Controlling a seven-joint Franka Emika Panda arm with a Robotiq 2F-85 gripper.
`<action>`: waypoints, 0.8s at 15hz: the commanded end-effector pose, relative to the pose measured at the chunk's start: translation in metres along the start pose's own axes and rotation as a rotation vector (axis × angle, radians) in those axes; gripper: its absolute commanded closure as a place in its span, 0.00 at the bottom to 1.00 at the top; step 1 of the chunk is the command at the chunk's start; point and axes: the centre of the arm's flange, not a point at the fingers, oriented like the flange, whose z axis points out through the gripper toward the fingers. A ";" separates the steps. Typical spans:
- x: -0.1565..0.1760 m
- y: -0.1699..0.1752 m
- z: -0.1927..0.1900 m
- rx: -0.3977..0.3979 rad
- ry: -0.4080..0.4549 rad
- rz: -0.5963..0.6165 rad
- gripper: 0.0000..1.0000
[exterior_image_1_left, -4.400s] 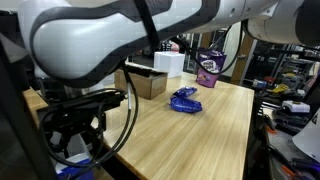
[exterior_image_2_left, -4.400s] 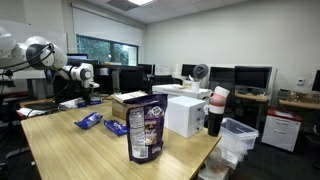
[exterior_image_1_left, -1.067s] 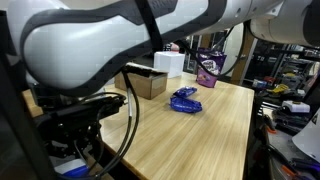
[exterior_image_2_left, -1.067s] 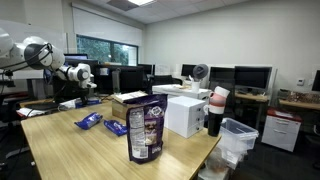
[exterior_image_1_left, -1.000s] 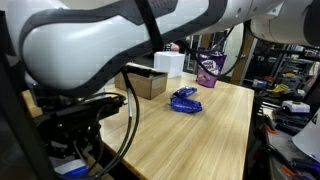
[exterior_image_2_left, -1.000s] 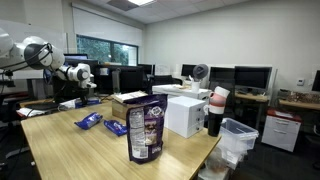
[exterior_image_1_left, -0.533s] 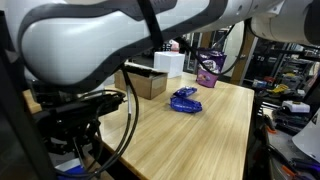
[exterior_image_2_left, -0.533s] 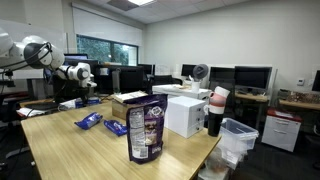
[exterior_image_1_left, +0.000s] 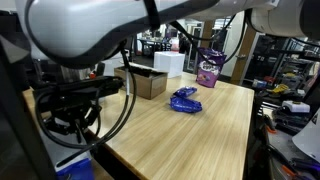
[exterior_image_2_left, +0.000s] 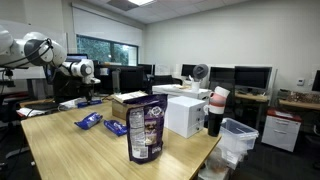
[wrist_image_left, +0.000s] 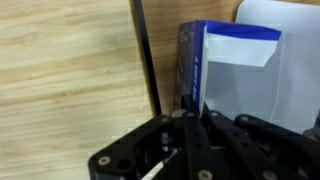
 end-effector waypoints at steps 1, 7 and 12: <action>0.002 0.013 -0.021 -0.010 -0.006 -0.005 0.94; 0.011 0.020 -0.024 0.026 -0.069 -0.072 0.94; 0.030 0.035 -0.017 0.147 -0.163 -0.236 0.94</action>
